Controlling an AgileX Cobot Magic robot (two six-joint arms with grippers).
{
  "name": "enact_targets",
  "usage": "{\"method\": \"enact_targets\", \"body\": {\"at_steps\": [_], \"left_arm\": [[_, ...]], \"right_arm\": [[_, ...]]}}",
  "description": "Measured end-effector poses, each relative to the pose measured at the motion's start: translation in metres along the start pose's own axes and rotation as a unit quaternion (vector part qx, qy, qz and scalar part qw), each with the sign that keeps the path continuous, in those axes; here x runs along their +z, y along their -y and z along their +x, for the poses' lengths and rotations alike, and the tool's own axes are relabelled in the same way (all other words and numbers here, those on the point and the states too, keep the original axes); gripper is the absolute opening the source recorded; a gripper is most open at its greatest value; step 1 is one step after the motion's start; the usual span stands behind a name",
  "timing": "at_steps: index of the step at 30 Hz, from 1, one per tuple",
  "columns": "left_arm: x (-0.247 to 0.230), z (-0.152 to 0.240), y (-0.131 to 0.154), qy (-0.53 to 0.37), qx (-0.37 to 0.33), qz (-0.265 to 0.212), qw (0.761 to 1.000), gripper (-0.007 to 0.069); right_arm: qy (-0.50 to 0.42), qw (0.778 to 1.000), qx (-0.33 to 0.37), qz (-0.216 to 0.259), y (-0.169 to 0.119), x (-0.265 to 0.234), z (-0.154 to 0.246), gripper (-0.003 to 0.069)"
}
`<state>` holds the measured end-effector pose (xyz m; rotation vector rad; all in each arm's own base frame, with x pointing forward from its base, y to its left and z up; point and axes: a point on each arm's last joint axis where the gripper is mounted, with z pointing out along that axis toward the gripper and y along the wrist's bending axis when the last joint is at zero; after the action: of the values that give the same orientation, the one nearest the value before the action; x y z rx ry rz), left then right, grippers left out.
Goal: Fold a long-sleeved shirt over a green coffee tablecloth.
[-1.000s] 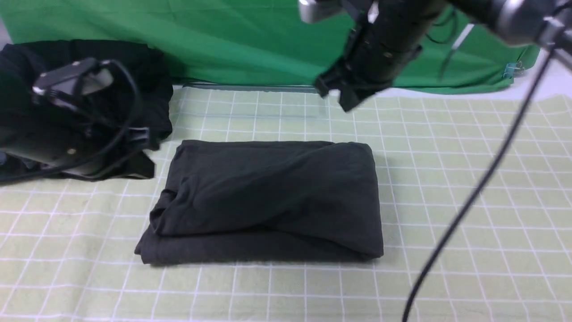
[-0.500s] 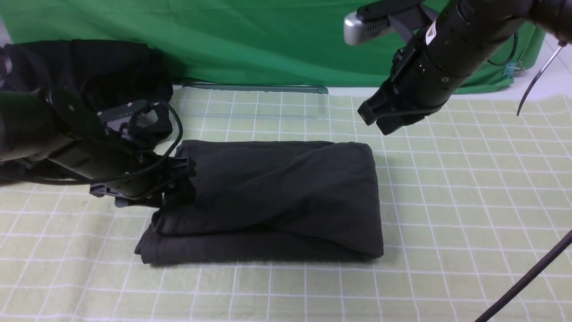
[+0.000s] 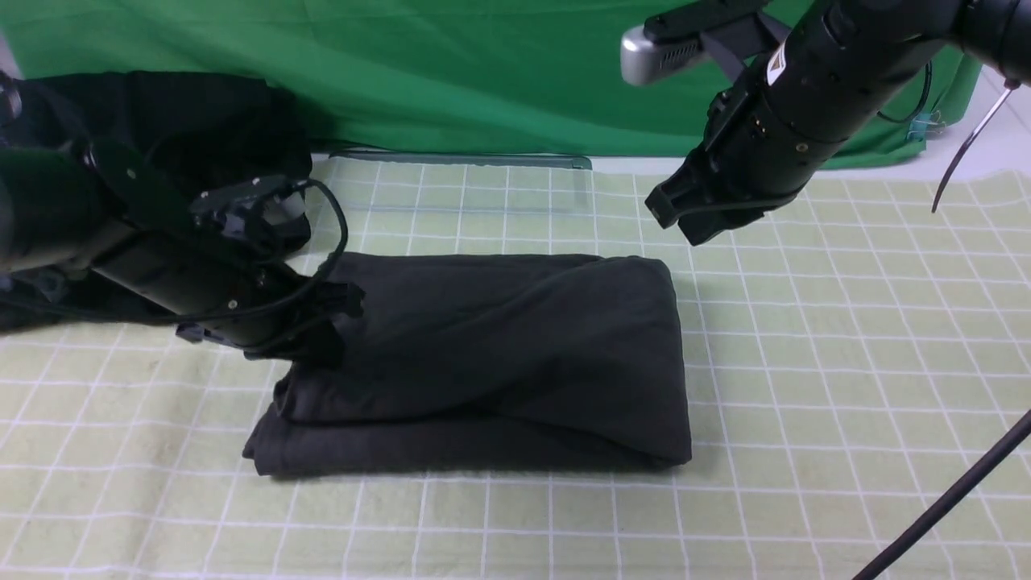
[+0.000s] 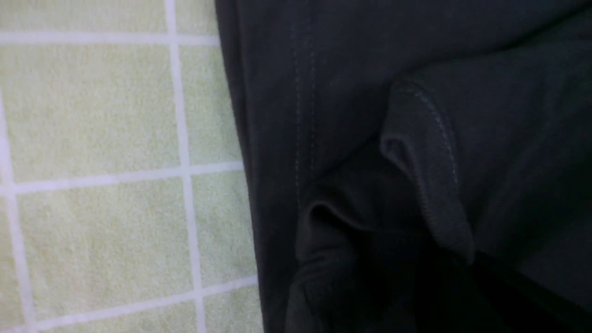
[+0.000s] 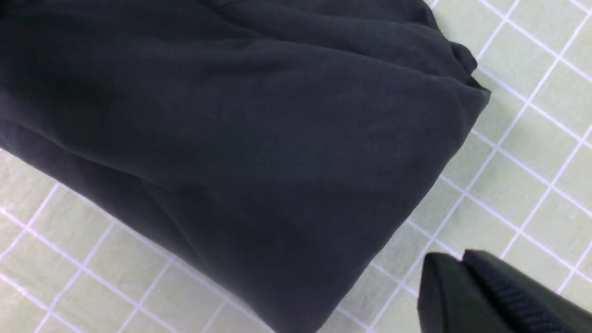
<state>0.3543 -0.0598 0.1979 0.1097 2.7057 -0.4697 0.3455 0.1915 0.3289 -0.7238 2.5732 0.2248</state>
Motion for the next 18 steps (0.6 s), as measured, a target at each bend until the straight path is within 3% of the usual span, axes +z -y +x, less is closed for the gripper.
{"method": "enact_targets", "body": {"at_steps": [18], "left_arm": [[-0.036,-0.01,0.001,0.03,0.068,-0.058,0.996,0.0007]], "right_arm": [[-0.024,1.0,0.0,-0.002,0.0,0.0,0.004,0.0064]]}}
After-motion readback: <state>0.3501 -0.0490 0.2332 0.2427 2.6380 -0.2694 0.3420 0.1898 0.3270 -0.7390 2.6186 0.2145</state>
